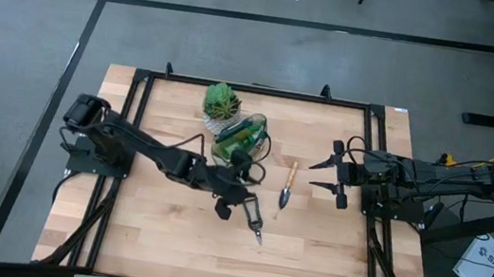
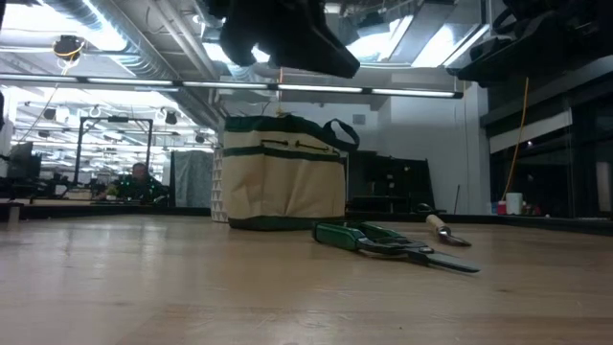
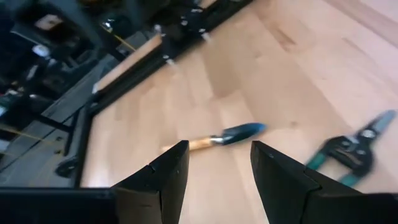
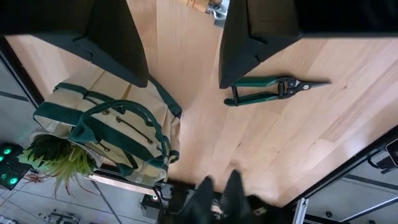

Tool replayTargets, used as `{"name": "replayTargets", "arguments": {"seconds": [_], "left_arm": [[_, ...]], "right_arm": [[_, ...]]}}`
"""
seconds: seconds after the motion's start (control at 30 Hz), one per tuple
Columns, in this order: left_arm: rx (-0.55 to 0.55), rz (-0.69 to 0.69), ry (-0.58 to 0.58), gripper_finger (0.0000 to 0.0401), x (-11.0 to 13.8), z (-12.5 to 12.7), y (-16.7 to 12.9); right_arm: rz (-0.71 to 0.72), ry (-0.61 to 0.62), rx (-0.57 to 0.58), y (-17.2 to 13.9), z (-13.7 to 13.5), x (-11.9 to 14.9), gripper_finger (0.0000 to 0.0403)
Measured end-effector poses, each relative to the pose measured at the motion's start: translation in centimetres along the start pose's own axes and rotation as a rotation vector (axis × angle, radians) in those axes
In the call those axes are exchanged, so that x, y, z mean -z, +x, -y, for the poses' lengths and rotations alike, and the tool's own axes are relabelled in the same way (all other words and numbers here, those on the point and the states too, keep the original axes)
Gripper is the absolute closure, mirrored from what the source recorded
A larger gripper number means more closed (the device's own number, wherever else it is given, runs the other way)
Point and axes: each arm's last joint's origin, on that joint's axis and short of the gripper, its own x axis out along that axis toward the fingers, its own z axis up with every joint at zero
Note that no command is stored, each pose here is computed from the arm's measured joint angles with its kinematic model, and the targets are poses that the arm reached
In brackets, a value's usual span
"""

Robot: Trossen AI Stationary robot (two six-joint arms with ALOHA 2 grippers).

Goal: Pick & Place Garden tools in Gardening bag
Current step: Put the green fruit pruner into the white gardening bag

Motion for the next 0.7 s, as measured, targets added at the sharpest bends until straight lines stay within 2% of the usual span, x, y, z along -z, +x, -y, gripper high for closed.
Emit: {"name": "replayTargets", "arguments": {"seconds": [0.2, 0.33, 0.5, 0.7], "left_arm": [[0.050, 0.001, -0.050, 0.0233, -0.2, 1.5, 0.6], [0.120, -0.019, -0.062, 0.0233, -0.8, 2.6, 1.4], [0.210, -0.138, -0.025, 0.0233, -0.7, 4.4, 3.2], [0.251, -0.224, 0.008, 0.0233, 0.2, 5.8, 5.2]], "right_arm": [[-0.001, 0.000, 0.000, 0.0, 0.0, 0.0, 0.0202], [-0.001, 0.000, 0.000, 0.0, 0.0, 0.0, 0.0202], [-0.001, 0.000, 0.000, 0.0, 0.0, 0.0, 0.0202], [-0.001, 0.000, 0.000, 0.0, 0.0, 0.0, 0.0202]]}}
